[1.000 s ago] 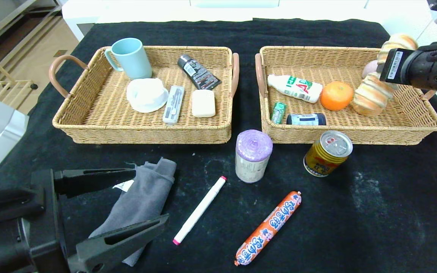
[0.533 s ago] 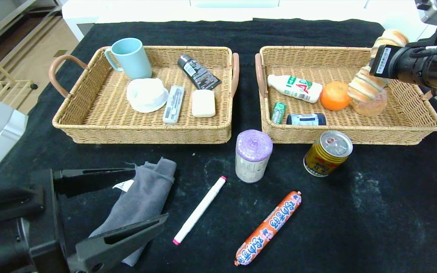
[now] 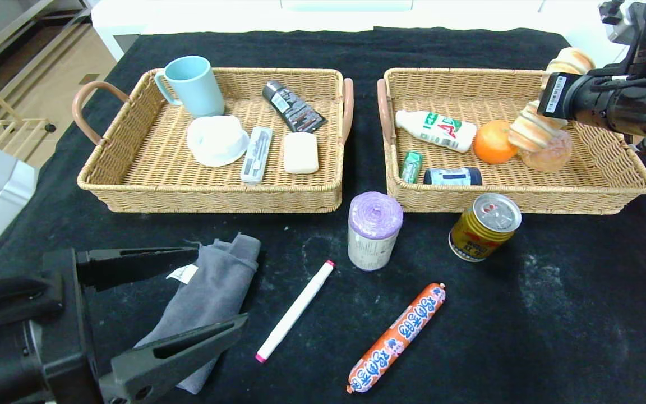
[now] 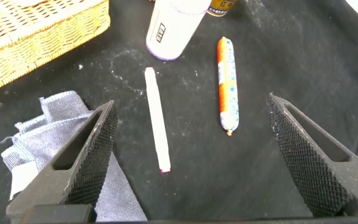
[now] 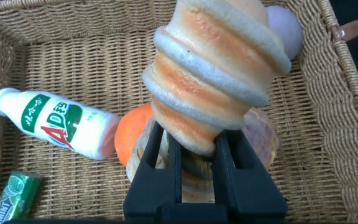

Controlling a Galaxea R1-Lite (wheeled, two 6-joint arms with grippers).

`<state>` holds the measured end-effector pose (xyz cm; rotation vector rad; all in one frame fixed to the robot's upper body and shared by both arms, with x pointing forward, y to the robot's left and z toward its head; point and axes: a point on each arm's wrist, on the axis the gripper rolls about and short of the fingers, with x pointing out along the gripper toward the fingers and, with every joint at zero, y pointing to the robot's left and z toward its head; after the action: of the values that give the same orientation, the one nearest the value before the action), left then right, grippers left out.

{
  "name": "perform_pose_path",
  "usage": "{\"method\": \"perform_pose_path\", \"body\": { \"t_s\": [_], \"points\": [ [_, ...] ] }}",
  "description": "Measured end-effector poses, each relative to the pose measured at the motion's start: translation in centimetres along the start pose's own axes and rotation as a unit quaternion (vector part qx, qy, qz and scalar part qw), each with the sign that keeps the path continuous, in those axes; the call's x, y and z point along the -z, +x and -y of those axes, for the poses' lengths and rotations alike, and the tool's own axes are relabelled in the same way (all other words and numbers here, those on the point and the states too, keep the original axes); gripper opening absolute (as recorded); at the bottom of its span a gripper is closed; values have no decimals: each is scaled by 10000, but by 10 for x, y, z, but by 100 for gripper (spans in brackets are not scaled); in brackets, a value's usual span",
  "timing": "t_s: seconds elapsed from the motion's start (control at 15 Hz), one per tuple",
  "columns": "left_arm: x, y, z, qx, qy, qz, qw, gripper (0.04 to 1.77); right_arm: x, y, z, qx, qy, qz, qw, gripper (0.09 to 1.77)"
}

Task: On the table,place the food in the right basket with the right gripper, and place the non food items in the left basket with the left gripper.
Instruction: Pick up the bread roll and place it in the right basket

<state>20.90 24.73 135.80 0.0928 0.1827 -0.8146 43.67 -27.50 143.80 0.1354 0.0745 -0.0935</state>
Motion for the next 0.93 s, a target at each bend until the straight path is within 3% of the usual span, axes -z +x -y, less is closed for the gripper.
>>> {"method": "perform_pose_path", "body": {
  "t_s": [0.07, 0.27, 0.53, 0.93],
  "points": [
    [0, 0, 0, -2, 0, 0, 10000, 172, 0, 0, 0, 3, 0, 0, 10000, 38],
    [0, -1, 0, -3, 4, 20, 10000, 172, 1, 1, 0, 1, -4, -14, 10000, 78],
    [-1, -1, 0, -4, 6, 28, 10000, 172, 3, 1, 0, 5, -13, -45, 10000, 115],
    [-1, -1, 0, -6, 3, 26, 10000, 172, 5, -1, -3, -38, -28, -90, 9999, 145]
  ]
}}
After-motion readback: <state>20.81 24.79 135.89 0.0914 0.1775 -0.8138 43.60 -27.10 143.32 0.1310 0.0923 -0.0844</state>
